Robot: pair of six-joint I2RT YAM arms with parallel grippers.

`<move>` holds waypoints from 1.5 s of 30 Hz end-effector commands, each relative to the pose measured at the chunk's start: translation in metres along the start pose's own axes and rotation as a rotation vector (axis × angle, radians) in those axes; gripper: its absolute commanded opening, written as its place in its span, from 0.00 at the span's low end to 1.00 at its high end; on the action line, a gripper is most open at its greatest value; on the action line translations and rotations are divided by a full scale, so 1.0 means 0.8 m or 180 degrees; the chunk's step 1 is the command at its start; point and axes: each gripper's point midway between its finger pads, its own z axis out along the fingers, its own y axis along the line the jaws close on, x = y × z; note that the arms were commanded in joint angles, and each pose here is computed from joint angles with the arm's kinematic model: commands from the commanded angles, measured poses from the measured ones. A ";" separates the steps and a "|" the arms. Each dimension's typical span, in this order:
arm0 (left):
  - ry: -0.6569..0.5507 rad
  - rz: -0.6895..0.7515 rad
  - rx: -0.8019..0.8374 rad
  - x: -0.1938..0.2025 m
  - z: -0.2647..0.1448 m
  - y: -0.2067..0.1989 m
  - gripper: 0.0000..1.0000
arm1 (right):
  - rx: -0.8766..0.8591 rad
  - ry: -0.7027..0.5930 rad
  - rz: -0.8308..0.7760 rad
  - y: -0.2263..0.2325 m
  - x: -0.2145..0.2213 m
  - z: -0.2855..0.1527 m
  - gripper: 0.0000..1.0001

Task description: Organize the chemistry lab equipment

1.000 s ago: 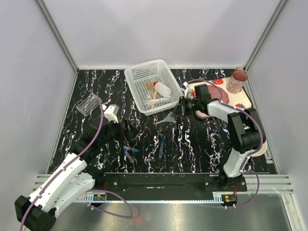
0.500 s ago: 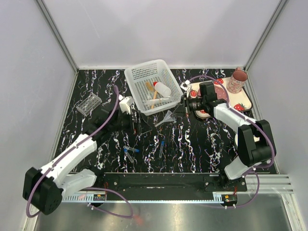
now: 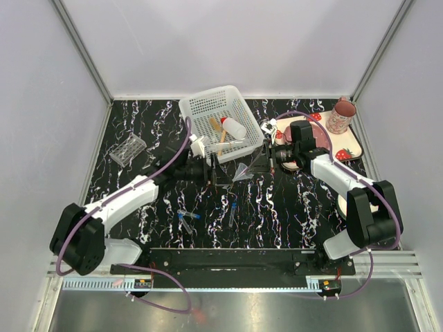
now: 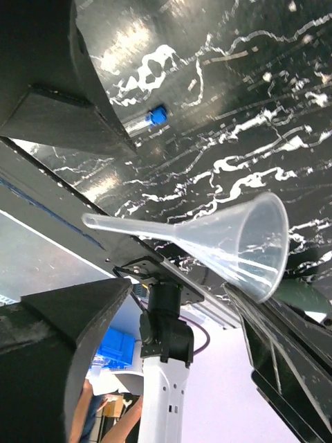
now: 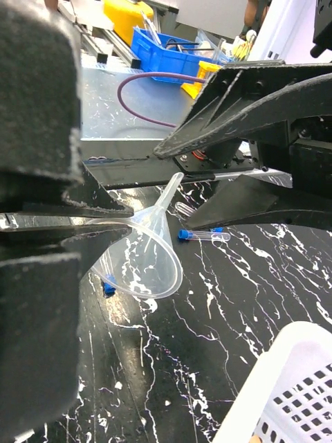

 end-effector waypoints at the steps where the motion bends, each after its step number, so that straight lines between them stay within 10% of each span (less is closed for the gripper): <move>1: -0.0018 0.0184 0.0397 -0.019 0.011 -0.053 0.70 | -0.0218 -0.0084 -0.0303 0.024 -0.015 -0.001 0.06; 15: 0.0157 0.0246 0.0408 -0.008 0.031 -0.057 0.00 | -0.0249 -0.0099 -0.0354 0.029 -0.016 -0.002 0.06; 19: 0.0140 0.0281 0.0376 -0.007 0.028 -0.055 0.00 | -0.0235 -0.0107 -0.0377 0.031 -0.017 -0.003 0.16; 28: 0.0064 0.0473 0.0001 -0.013 0.013 -0.039 0.00 | 0.0056 -0.0088 -0.0770 0.035 -0.029 -0.024 0.89; 45: -0.0463 0.0602 -0.1035 -0.168 -0.010 0.043 0.00 | 0.0815 -0.0507 -0.0720 -0.018 -0.029 -0.119 1.00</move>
